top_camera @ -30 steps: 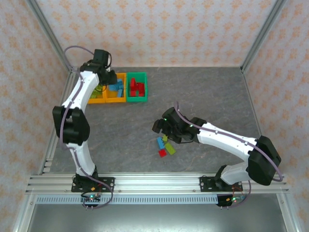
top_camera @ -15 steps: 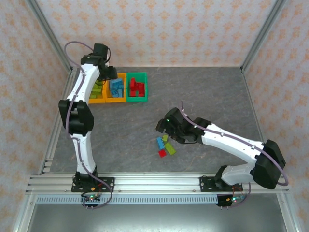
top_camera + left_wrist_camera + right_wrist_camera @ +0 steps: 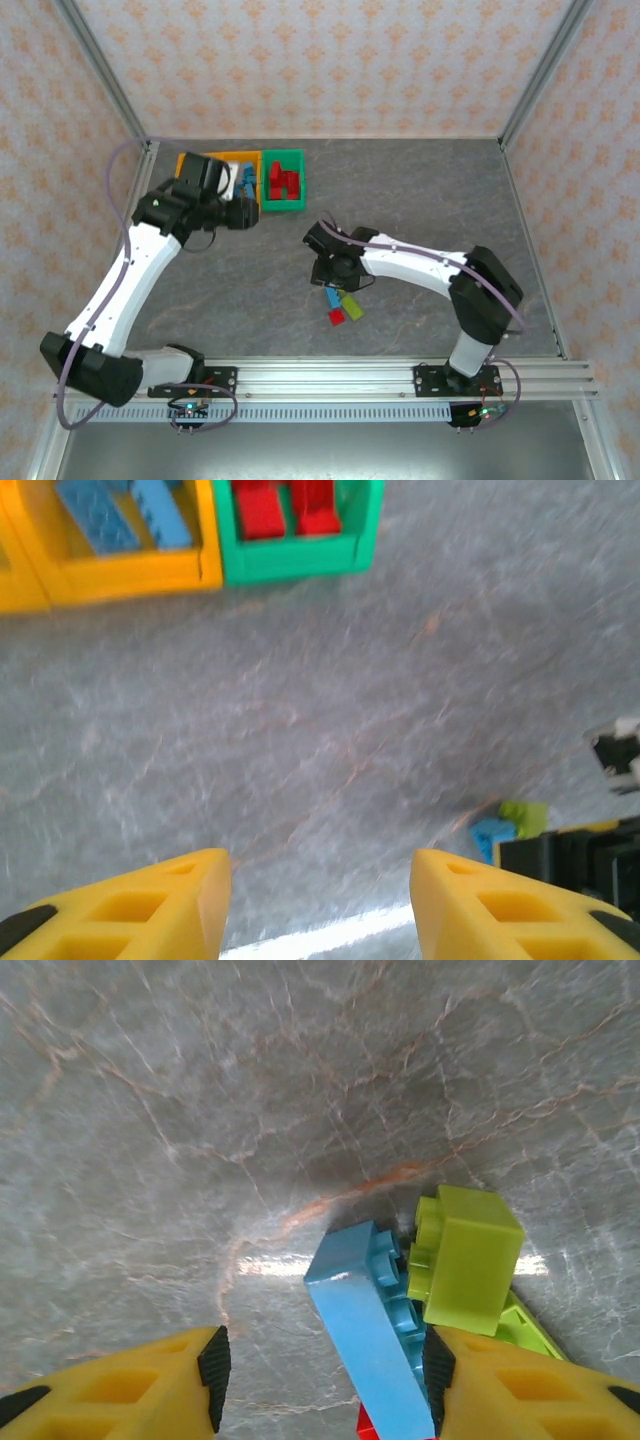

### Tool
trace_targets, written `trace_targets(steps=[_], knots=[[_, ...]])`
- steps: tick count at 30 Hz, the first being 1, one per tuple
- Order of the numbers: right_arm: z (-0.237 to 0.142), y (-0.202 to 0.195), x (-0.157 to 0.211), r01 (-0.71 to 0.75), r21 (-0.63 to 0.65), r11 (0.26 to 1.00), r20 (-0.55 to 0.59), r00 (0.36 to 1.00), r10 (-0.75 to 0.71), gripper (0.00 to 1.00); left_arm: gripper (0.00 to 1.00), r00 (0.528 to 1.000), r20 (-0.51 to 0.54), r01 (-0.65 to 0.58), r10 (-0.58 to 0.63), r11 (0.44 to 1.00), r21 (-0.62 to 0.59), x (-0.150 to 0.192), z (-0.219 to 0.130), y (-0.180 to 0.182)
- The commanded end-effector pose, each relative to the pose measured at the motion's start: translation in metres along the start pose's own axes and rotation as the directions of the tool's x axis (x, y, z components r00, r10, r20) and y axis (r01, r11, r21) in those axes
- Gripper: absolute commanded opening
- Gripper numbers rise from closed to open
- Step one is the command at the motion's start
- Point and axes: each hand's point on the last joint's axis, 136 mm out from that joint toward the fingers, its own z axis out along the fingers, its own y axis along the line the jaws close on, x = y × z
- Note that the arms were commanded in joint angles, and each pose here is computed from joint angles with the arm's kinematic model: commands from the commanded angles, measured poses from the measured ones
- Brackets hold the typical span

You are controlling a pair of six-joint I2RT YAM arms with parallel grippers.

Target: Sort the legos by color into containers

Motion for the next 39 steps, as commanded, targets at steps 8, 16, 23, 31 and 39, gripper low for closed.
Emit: trace_targets(steps=[8,16,23,31,39], knots=[[0.01,-0.02,0.015,0.068,0.165,0.984,-0.067,0.996,-0.058,0.44,0.51,1.0,-0.01,-0.008,0.008,0.999,-0.052,0.015,-0.004,0.012],[0.027,-0.016,0.021,0.092,0.151,0.984,-0.108,0.991,-0.077,0.44,0.52,1.0,0.003,-0.012,0.012,0.999,-0.037,0.011,-0.001,0.009],[0.028,0.005,0.006,0.135,0.136,0.981,-0.094,0.988,-0.123,0.27,0.52,1.0,-0.008,-0.01,0.01,0.999,-0.034,0.016,0.0,0.01],[-0.022,0.036,-0.021,0.125,0.016,0.992,0.054,0.991,-0.126,0.14,0.53,0.999,0.035,0.016,-0.015,1.0,-0.022,0.017,-0.021,0.008],[-0.074,0.108,-0.1,0.102,-0.194,0.976,0.316,0.948,-0.036,0.14,0.61,0.974,0.164,0.162,-0.153,0.986,-0.044,0.008,-0.065,0.017]])
